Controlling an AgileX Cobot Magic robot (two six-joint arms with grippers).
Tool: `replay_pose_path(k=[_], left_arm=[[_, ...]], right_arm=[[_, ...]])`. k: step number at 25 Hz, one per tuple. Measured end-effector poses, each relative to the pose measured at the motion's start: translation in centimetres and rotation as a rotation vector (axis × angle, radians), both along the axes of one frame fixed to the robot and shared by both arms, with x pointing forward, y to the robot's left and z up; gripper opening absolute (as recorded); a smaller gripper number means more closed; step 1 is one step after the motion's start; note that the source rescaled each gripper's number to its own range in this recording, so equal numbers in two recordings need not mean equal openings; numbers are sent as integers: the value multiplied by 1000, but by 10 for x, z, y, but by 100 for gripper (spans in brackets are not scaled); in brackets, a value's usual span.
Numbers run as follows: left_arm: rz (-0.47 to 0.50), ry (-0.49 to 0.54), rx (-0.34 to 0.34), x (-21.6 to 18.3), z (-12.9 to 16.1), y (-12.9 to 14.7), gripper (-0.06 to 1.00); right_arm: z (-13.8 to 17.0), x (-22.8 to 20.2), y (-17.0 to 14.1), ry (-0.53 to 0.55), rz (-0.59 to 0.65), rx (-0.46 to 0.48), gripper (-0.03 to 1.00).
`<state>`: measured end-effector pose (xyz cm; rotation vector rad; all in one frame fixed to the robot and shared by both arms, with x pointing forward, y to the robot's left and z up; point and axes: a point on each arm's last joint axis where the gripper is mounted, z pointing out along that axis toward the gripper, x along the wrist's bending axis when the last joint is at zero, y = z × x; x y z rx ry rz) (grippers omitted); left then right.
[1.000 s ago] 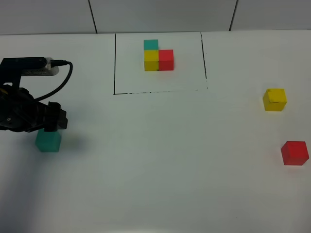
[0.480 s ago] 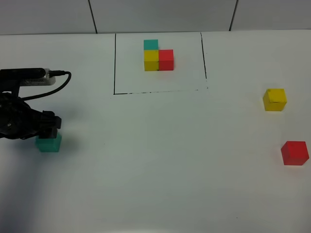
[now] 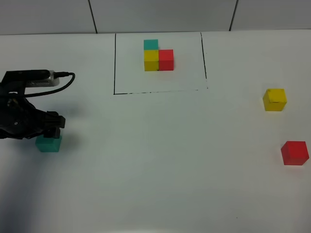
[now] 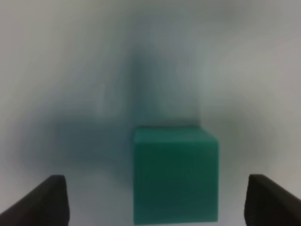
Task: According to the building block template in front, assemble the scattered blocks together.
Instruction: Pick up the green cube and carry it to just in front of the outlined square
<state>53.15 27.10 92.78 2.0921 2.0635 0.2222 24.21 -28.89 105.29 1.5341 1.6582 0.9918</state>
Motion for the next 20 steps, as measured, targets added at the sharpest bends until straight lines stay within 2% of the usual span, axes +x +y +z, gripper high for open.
replay_pose_path(k=[20], left_arm=[[6,111,0,6,-32,-1,81]], right_arm=[[0,0,0,0,0,-1,82]])
